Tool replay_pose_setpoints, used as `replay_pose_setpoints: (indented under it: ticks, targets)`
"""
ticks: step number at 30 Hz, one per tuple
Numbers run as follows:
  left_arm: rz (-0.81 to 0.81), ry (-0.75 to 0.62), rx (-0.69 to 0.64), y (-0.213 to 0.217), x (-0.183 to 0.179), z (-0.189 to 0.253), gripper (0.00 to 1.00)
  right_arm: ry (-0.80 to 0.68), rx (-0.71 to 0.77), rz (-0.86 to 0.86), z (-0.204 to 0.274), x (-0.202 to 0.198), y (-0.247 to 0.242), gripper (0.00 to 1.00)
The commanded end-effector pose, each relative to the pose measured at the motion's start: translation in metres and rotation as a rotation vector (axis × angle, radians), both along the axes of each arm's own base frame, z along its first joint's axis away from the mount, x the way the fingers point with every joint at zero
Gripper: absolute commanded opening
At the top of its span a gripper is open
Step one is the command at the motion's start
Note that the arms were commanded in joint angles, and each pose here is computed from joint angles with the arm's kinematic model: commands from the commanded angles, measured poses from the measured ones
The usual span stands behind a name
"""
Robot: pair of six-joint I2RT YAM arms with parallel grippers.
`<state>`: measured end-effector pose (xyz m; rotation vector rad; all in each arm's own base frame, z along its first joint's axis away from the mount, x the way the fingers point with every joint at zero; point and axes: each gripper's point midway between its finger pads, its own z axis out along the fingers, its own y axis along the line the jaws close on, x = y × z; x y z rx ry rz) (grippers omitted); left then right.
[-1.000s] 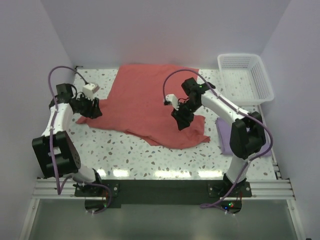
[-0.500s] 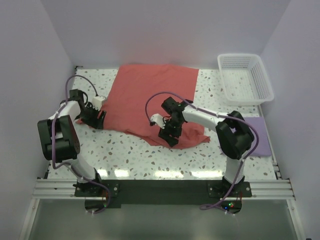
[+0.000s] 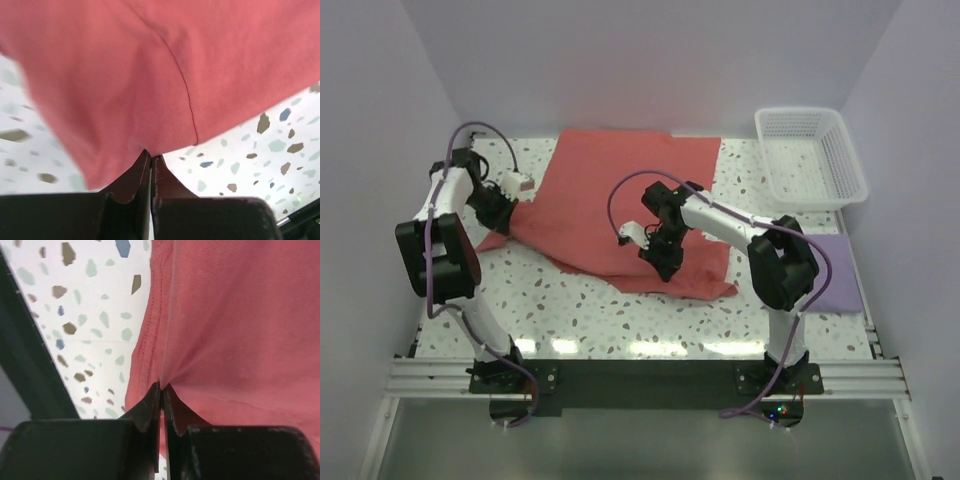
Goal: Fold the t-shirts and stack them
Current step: Flatten the tshirt out
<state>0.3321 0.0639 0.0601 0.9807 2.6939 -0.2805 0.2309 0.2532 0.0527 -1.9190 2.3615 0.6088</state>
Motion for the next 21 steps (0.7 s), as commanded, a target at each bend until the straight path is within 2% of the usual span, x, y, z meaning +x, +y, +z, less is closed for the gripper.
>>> replay_pose_setpoints:
  ticks: [1,3,4,5,6,7,8,11,13,15,16,19,21]
  targets:
    - [-0.045,-0.062,-0.122,-0.014,0.046,0.038,0.0,0.097,0.053,0.001,0.019,0.024,-0.009,0.06]
    - [0.013,-0.079,-0.178,-0.015,0.08,0.034,0.0,0.132,0.031,-0.06,0.003,0.053,-0.014,0.06]
    - [0.039,-0.141,-0.197,-0.016,0.103,0.033,0.0,0.135,0.034,-0.14,0.001,0.071,-0.023,0.06]
    - [0.11,-0.139,-0.224,-0.018,0.115,0.027,0.0,0.132,0.037,-0.178,-0.003,0.083,-0.026,0.07]
    - [0.123,-0.152,-0.255,-0.022,0.124,0.024,0.01,0.117,0.038,-0.212,-0.007,0.1,-0.027,0.19]
    - [0.14,-0.181,-0.251,-0.021,0.136,0.022,0.12,0.108,0.016,-0.25,-0.009,0.109,-0.037,0.3]
    - [0.188,-0.171,-0.258,-0.021,0.141,0.015,0.32,0.09,0.011,-0.264,-0.007,0.116,-0.04,0.39]
    - [0.212,-0.229,-0.293,-0.025,0.149,0.029,0.4,0.027,-0.004,-0.312,0.002,0.123,-0.045,0.52]
    - [0.185,-0.327,-0.317,-0.03,0.148,0.065,0.41,-0.043,0.04,-0.352,0.03,0.128,-0.042,0.53]
    - [0.167,-0.338,-0.348,-0.041,0.13,0.069,0.4,-0.082,0.061,-0.393,0.041,0.123,-0.043,0.52]
    - [0.142,-0.348,-0.345,-0.052,0.112,0.076,0.39,-0.156,0.121,-0.418,0.064,0.128,-0.039,0.51]
    - [0.084,-0.374,-0.348,-0.076,0.091,0.083,0.38,-0.165,0.167,-0.389,0.066,0.108,-0.024,0.47]
    - [0.059,-0.32,-0.361,-0.093,0.074,0.065,0.42,-0.148,0.172,-0.314,0.062,0.091,-0.006,0.47]
